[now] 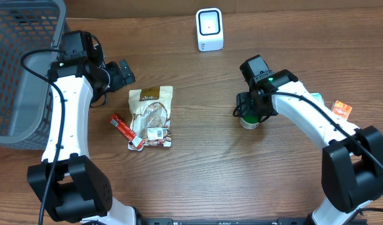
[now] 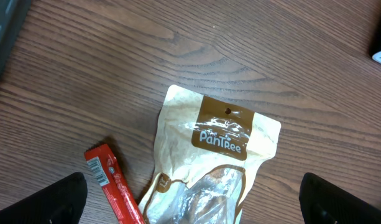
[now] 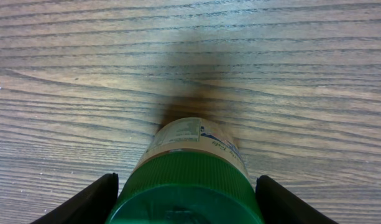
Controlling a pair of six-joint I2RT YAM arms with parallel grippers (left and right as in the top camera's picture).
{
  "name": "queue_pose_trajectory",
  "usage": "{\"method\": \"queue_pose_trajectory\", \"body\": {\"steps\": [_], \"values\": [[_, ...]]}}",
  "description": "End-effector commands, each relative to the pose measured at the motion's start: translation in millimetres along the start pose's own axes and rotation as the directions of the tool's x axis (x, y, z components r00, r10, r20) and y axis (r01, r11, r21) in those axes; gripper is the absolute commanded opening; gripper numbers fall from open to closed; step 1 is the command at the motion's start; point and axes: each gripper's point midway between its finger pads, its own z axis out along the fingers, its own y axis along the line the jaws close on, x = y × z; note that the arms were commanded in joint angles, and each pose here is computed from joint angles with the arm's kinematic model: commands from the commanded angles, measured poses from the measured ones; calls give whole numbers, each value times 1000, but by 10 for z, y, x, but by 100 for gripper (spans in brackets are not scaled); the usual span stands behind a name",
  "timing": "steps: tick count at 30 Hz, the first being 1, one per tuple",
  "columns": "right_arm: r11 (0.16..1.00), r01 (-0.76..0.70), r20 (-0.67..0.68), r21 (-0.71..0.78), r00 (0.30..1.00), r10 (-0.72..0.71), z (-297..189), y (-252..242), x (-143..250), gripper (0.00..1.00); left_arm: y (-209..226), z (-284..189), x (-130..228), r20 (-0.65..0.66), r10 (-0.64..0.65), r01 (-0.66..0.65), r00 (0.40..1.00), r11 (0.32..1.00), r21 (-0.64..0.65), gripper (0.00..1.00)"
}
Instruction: Scan the item barcode
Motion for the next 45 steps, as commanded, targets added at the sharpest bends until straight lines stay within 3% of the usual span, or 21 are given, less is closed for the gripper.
{"method": "queue_pose_trajectory", "body": {"steps": [1, 11, 18, 26, 30, 45], "values": [[1000, -4, -5, 14, 1000, 4, 9, -31, 26, 65, -3, -60, -59, 22, -14, 14, 1000, 1000, 3, 100], [989, -131, -7, 72, 991, 132, 4, -140, 66, 67, -16, -58, -53, 21, -11, 11, 1000, 1000, 4, 100], [987, -126, 4, 103, 992, 126, -9, -197, 56, 67, -16, -58, -53, 21, -11, 11, 1000, 1000, 4, 100], [986, -125, 9, 106, 992, 125, -55, -193, 27, 83, -16, -58, -53, 21, -11, 11, 1000, 1000, 4, 100], [986, -124, -9, 111, 992, 125, -55, -203, 71, 85, -16, -58, -53, 21, -11, 11, 1000, 1000, 4, 100], [987, -123, -2, 107, 992, 124, -47, -193, 54, 85, -8, -59, -56, 21, -13, 13, 1000, 1000, 3, 100]]}}
